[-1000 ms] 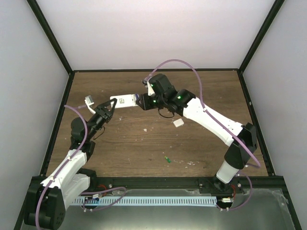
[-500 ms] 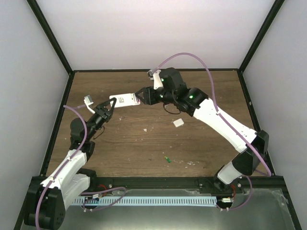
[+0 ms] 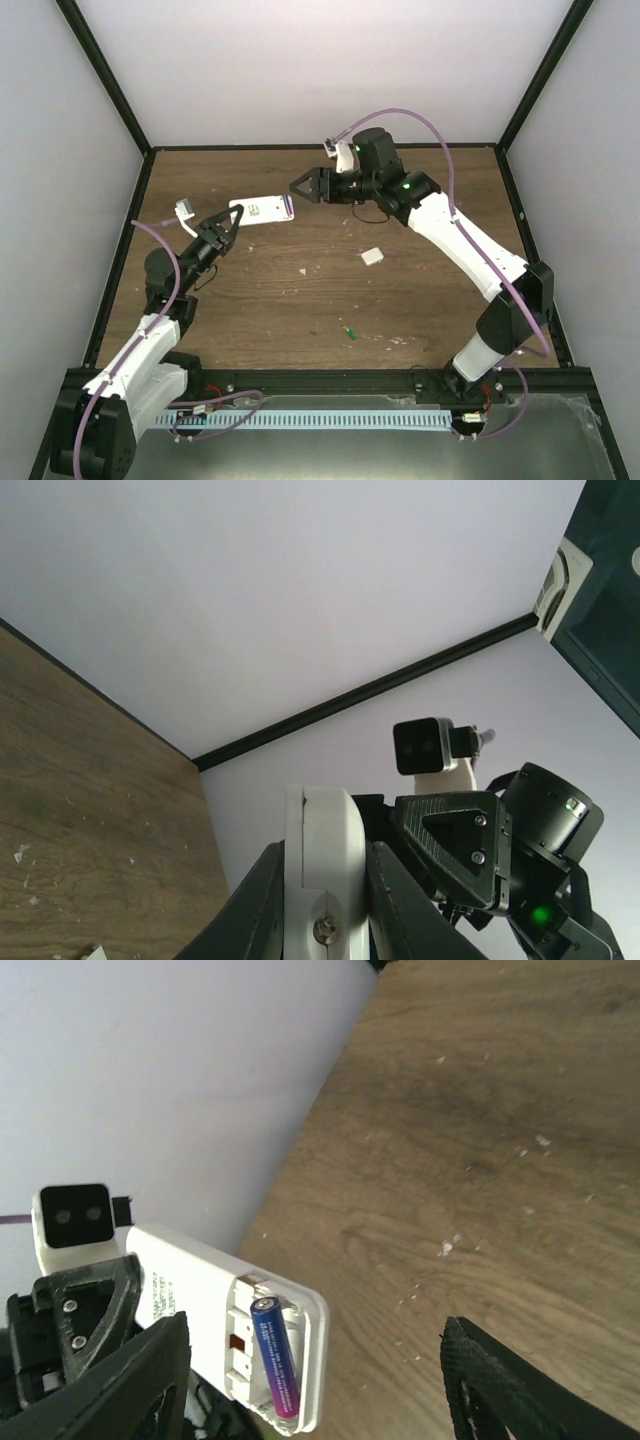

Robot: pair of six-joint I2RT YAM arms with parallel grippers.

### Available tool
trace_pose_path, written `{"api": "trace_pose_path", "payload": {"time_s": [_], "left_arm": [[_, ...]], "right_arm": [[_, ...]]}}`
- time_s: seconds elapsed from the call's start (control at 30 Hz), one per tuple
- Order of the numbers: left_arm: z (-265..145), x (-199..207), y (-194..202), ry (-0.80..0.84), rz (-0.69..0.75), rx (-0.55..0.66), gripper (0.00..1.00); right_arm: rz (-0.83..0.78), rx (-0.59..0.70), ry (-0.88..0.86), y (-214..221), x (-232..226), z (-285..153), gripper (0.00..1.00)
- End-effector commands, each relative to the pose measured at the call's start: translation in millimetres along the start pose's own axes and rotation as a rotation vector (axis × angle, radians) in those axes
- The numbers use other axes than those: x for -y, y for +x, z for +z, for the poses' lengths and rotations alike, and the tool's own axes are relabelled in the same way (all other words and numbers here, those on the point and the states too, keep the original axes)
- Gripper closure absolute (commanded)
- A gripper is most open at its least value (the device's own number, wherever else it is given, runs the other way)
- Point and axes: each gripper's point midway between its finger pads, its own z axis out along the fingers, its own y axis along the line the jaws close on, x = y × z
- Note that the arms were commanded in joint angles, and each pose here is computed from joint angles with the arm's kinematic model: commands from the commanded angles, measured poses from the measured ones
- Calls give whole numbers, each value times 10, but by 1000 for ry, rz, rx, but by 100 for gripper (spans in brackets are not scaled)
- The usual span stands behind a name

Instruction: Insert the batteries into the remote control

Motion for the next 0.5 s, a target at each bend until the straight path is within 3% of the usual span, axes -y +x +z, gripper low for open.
{"api": "trace_pose_path", "payload": {"time_s": [0.0,0.47], "left_arm": [[10,181,-22,60,19,-6,100],[34,275,-19,104,27,-19,100]], "right_arm": [[48,-49,-123,17,-231,35,35],[130,-117,-188,184,-193,190,36]]}}
